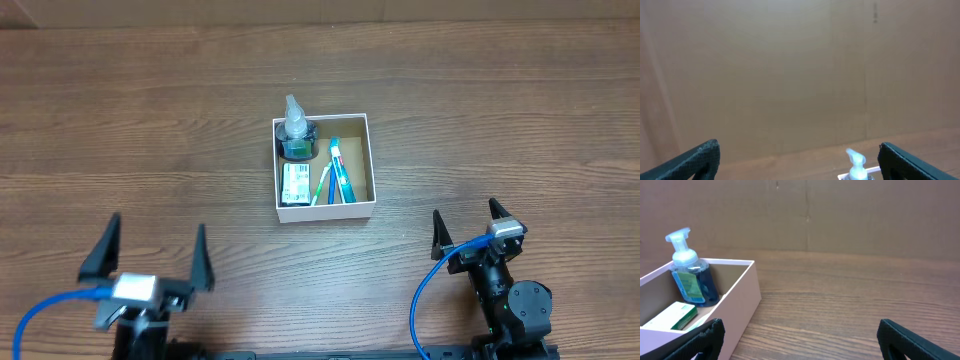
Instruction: Pack container
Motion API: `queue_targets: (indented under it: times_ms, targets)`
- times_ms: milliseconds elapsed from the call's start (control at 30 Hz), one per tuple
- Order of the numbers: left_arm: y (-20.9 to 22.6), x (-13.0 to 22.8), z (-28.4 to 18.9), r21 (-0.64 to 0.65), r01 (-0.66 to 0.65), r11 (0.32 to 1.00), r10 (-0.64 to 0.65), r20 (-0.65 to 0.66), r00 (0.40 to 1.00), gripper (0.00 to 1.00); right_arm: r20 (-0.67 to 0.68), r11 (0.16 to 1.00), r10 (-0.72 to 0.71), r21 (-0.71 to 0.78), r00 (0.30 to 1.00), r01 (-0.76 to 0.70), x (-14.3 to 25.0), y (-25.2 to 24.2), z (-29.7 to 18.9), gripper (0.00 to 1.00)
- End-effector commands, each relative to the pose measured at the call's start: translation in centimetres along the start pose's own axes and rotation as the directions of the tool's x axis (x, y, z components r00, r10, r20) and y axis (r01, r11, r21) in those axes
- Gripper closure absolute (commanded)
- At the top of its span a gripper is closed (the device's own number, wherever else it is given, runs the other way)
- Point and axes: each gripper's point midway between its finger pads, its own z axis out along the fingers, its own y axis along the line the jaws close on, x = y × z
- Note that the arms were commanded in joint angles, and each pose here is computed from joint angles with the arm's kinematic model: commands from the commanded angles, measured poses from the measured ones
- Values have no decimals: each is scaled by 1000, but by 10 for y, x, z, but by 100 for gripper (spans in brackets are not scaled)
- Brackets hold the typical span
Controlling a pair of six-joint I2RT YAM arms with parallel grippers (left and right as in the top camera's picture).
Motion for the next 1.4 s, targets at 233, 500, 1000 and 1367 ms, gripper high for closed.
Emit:
queue_targets:
  times_ms: [233,500,1000,1367]
  targets:
    - [-21,123,22,116,-8,993,24,-133,991,0,14,1000,-4,3,1000,4,-3,-1,-1,0]
    - [-17,164,22,80,13,997,1,-176,984,0,14,1000,-4,3,1000,4,-3,-1,-1,0]
    - [10,192,15,-83,-9,997,-16,-295,955,0,14,1000,-4,3,1000,4,-3,-1,-1,0]
    - [10,197,13,-85,-9,996,-19,-319,948,0,14,1000,-4,3,1000,4,-3,-1,-1,0]
